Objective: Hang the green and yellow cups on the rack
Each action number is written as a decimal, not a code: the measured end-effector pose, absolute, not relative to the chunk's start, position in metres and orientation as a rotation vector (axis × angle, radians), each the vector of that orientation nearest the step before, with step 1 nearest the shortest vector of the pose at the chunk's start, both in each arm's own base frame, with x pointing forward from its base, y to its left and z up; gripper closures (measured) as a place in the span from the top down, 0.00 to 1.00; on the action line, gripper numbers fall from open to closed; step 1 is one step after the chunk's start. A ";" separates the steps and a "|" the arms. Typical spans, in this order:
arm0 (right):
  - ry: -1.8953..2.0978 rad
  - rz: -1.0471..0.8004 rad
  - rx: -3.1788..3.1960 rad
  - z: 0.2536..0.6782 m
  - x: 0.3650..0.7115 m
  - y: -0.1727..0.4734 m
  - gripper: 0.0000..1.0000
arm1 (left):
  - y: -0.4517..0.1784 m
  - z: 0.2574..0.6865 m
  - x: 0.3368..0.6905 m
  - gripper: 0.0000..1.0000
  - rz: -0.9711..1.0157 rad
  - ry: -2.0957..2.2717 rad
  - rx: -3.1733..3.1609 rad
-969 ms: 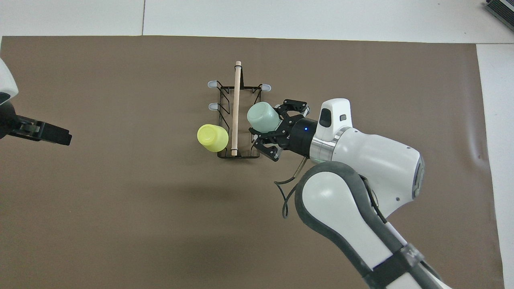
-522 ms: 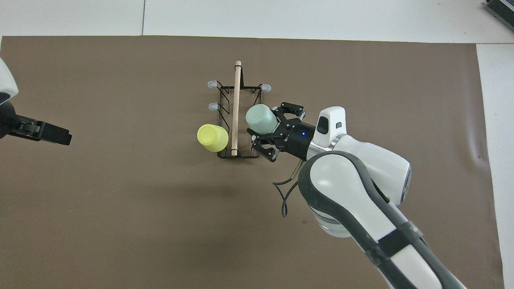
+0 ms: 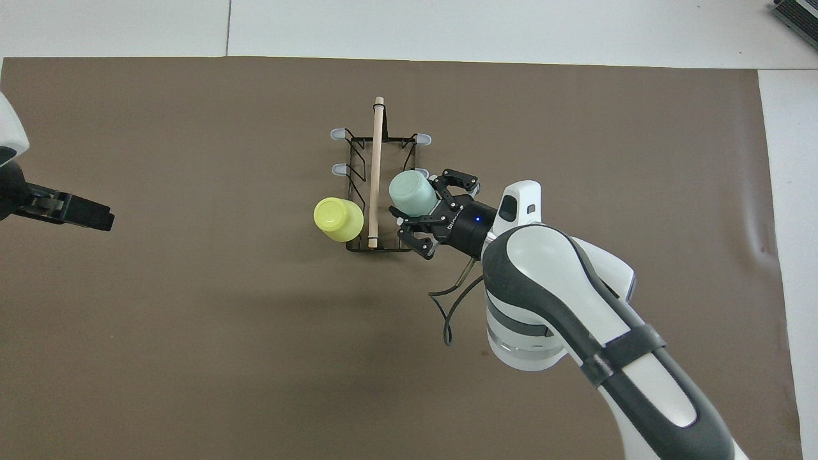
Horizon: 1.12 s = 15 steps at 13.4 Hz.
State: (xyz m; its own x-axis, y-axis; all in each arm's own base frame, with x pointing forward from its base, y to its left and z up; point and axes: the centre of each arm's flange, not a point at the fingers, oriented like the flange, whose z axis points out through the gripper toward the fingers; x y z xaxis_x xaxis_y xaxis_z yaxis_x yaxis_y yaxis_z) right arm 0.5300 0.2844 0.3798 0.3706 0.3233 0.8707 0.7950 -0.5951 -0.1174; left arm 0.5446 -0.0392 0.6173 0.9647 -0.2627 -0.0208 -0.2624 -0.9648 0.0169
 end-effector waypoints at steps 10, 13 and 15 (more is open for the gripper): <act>-0.997 -1.242 -2.070 0.379 0.530 0.285 0.64 | -0.039 0.617 0.545 1.00 -0.036 -0.414 3.100; -0.978 -1.261 -2.062 0.380 0.532 0.282 0.64 | -0.039 0.617 0.545 1.00 -0.036 -0.414 3.100; -0.964 -1.268 -2.065 0.380 0.537 0.274 0.64 | -0.039 0.617 0.545 1.00 -0.036 -0.414 3.100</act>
